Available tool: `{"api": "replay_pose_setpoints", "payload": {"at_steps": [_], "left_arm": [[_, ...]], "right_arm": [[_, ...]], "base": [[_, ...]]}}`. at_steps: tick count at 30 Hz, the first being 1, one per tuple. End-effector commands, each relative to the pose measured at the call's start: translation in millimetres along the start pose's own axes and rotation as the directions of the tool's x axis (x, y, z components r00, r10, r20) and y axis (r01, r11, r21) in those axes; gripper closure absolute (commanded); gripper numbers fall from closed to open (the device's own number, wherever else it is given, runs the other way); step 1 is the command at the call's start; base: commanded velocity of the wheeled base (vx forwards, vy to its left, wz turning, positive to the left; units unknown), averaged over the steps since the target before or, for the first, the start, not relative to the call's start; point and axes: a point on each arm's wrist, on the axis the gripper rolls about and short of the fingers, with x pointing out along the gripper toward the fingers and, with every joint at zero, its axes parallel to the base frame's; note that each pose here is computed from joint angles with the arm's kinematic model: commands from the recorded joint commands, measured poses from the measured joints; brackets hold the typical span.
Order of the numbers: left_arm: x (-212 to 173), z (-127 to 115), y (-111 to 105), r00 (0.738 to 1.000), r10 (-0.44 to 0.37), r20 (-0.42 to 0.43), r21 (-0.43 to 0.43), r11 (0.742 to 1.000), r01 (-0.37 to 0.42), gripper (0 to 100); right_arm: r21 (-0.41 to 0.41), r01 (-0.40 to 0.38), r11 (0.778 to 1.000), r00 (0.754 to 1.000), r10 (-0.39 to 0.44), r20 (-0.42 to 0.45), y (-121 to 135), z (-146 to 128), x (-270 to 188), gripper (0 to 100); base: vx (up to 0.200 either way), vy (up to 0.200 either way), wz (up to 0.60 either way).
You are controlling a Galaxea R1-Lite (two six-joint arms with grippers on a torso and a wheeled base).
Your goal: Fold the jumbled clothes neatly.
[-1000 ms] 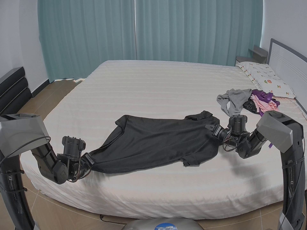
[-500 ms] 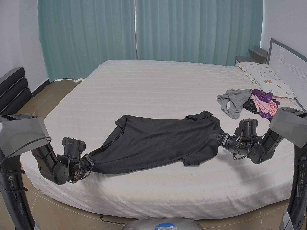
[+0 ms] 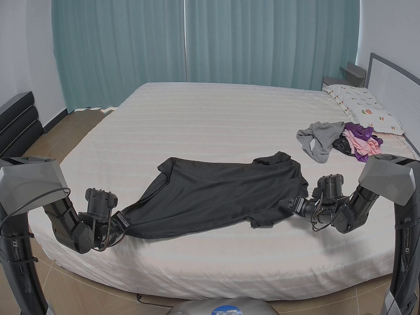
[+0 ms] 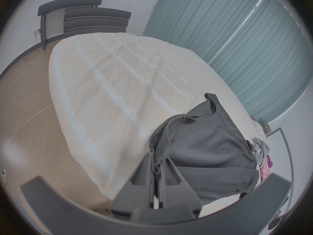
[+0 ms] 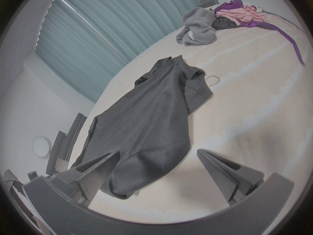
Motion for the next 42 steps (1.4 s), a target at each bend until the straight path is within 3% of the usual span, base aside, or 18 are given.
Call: {"api": "replay_pose_setpoints", "payload": {"at_steps": [1, 12, 18, 24, 31, 42], "left_arm": [[0, 0, 0, 1.0, 0.0, 0.001, -0.001, 1.0, 0.0, 100], [0, 0, 1, 1.0, 0.002, -0.002, 0.001, 1.0, -0.002, 100], [-1, 0, 0, 1.0, 0.0, -0.003, 0.002, 1.0, 0.0, 100], [-6, 0, 1, 1.0, -0.001, -0.001, 0.009, 1.0, 0.001, 100], [-7, -1, 2, 1.0, 0.0, -0.006, 0.011, 1.0, 0.0, 100], [-22, -10, 13, 0.999, 0.032, -0.037, 0.107, 0.994, -0.028, 100]], "right_arm": [[-0.001, 0.006, 1.0, 1.0, -0.007, -0.02, -4, -7, 8, 100], [0.019, 0.006, 1.0, 1.0, -0.007, 0.014, -11, 1, 24, 100], [0.05, -0.025, 0.998, 0.998, 0.022, 0.058, 4, 21, -31, 100], [0.072, -0.012, 0.997, 0.996, 0.005, 0.092, -2, 30, -81, 100], [0.094, 0.026, 0.995, 0.996, -0.033, 0.084, -9, 19, -121, 100], [-0.006, 0.087, 0.996, 0.996, -0.087, 0.016, -16, -10, -163, 100]], "base": [[0.0, 0.0, 0.0], [0.0, 0.0, 0.0], [0.0, 0.0, 0.0], [0.0, 0.0, 0.0], [0.0, 0.0, 0.0], [0.0, 0.0, 0.0]]}}
